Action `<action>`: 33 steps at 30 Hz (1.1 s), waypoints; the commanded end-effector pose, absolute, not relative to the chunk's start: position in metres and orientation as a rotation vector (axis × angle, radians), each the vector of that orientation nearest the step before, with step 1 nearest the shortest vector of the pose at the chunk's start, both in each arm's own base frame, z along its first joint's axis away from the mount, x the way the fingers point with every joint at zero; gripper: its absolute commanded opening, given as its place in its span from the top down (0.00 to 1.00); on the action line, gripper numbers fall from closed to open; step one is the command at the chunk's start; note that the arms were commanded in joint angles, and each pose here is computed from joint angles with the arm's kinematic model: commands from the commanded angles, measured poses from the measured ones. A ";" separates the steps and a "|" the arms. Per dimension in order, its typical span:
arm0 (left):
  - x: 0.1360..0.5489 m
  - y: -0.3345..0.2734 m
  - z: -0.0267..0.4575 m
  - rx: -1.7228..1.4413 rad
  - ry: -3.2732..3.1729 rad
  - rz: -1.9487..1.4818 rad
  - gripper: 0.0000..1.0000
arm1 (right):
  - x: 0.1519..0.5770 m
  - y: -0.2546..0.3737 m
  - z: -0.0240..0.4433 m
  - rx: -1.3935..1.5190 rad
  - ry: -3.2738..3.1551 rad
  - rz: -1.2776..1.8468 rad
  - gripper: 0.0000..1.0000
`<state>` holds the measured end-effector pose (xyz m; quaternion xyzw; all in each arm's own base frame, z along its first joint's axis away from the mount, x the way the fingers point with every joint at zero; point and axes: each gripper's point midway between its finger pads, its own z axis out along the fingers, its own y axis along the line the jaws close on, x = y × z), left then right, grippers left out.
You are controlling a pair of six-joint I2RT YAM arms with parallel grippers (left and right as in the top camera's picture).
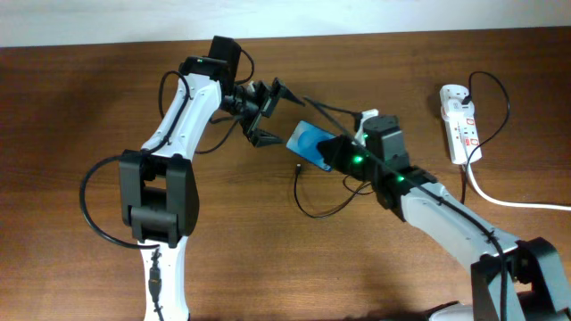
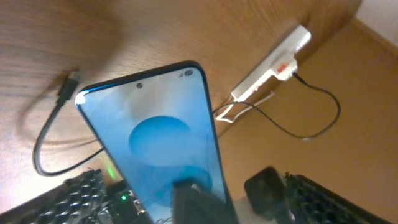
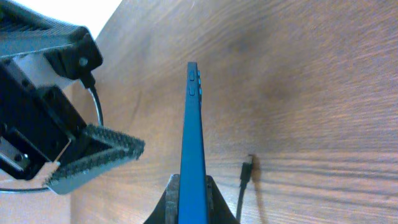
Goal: Plug charger to phone and switch on socket
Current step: 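Raise the phone with the left gripper and lift the cable end with the right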
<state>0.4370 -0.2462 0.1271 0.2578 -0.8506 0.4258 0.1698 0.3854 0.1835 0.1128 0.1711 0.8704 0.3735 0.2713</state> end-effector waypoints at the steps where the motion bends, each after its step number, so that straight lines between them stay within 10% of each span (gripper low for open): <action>1: 0.442 -0.272 0.185 0.097 -2.396 1.741 0.01 | 0.402 0.154 0.159 0.474 2.188 1.057 0.96; 9: 0.464 -0.276 0.206 -0.042 -2.413 1.913 0.01 | 0.442 0.099 0.238 1.264 1.567 1.347 0.96; 25: 0.497 -0.327 0.237 0.125 -2.440 2.004 0.26 | 0.462 0.186 0.223 1.252 1.569 1.439 0.96; 33: 0.509 -0.325 0.232 0.254 -2.482 1.982 0.78 | 0.456 0.200 0.218 1.243 1.615 1.445 0.96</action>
